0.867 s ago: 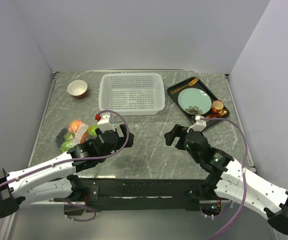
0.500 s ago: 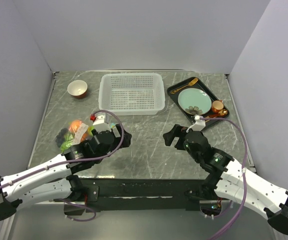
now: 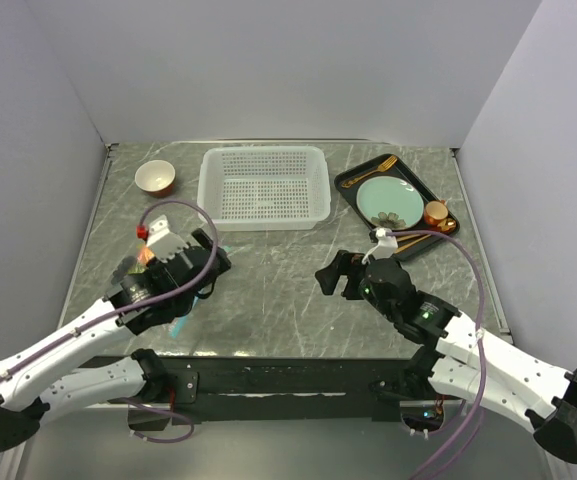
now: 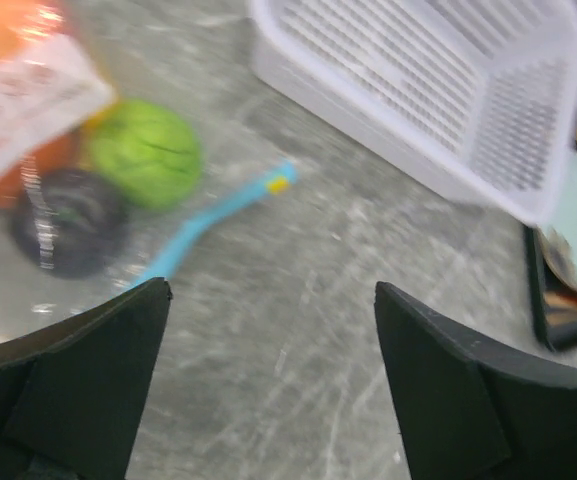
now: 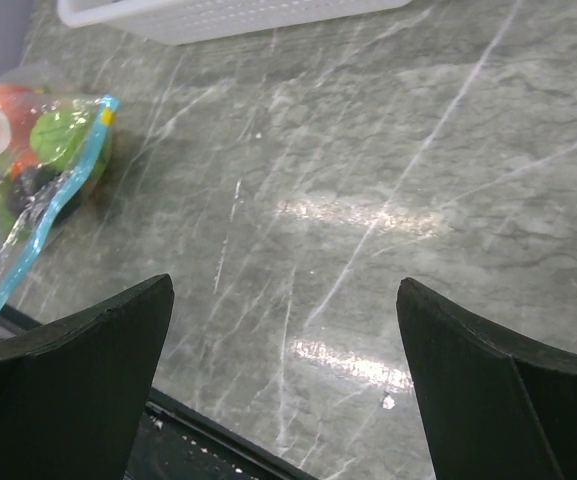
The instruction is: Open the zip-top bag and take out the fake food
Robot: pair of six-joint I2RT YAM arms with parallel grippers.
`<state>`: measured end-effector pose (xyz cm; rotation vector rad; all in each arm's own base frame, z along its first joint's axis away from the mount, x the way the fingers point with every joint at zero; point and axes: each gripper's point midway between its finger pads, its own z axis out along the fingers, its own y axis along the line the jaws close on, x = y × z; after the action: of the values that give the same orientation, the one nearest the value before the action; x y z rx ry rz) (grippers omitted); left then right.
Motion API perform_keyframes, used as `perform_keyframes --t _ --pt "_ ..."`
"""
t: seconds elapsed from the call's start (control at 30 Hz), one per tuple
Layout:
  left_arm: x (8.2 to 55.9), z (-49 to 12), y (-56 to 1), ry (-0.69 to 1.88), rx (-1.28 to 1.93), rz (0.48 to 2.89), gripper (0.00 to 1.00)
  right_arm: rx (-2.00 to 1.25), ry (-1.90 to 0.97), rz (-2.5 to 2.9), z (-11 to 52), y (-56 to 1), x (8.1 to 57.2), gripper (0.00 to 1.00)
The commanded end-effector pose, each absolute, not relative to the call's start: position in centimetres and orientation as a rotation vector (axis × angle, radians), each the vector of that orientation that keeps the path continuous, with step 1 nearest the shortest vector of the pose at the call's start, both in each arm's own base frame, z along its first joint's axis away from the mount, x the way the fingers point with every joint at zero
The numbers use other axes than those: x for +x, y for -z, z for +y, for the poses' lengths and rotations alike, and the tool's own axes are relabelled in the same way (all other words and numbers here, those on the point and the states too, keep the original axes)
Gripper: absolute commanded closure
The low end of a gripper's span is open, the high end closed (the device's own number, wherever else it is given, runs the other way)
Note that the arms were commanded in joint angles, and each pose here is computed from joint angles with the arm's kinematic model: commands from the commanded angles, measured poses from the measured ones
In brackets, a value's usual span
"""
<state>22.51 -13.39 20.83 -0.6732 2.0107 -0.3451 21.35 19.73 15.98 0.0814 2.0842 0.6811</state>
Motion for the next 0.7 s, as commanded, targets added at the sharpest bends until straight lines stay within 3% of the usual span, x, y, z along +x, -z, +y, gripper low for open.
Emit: perform_keyframes --t 0.0,0.17,0.27,0.37,0.53,0.67 --pt "22.7 -10.1 -19.5 0.193 -0.782 2.019 0.14 0.033 -0.763 2.04 21.3 -17.5 21.4 0.0" --pt "23.4 -10.5 -16.3 0.11 -0.711 2.077 0.29 0.031 -0.824 2.033 22.2 -17.4 21.3 0.0" --pt "24.6 -11.9 -15.6 0.09 -0.612 2.101 0.33 0.032 -0.874 2.035 23.1 -17.2 21.2 0.0" --pt "25.9 -12.6 -15.4 0.046 -0.552 2.099 0.31 0.024 -0.913 2.039 23.7 -16.8 21.0 0.0" --pt "28.6 -11.6 -15.8 -0.097 -0.559 2.09 0.17 0.028 -1.056 1.967 25.3 -17.9 20.8 0.0" --pt "30.7 -10.1 -15.9 -0.215 -0.608 2.089 0.21 0.025 -1.131 1.954 26.1 -18.1 20.4 0.01"
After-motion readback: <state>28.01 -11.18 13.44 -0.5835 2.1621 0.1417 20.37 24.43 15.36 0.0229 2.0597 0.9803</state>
